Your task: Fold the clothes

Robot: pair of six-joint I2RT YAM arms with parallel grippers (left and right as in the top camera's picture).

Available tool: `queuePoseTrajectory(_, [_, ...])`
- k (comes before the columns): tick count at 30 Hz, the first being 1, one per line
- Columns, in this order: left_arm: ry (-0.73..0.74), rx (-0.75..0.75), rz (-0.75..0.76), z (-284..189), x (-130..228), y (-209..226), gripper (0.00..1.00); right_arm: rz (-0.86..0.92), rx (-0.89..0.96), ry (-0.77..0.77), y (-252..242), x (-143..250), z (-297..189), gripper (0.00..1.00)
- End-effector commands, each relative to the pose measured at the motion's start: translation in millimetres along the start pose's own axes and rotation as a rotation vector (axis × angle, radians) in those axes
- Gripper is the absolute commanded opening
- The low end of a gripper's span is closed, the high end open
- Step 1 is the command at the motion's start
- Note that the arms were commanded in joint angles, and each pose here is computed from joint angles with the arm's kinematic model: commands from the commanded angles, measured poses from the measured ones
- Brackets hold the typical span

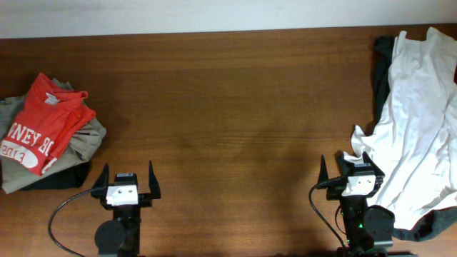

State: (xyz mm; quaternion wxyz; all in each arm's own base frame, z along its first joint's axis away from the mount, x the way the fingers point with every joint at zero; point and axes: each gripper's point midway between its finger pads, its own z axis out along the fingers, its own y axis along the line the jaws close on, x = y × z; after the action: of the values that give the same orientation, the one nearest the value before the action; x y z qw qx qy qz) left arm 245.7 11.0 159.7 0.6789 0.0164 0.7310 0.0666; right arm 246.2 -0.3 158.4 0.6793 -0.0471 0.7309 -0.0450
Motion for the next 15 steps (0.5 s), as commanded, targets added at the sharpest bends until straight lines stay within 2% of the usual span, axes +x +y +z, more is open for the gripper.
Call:
queuePoseTrajectory(1, [0.002, 0.014, 0.019, 0.0, 1.4, -2.3, 0.99, 0.011, 0.003, 0.006, 0.2, 2.9, 0.1, 0.99])
queuePoseTrajectory(15, [0.0, 0.013, 0.019, 0.0, 1.0, -2.3, 0.99, 0.011, 0.003, 0.006, 0.2, 2.9, 0.1, 0.99])
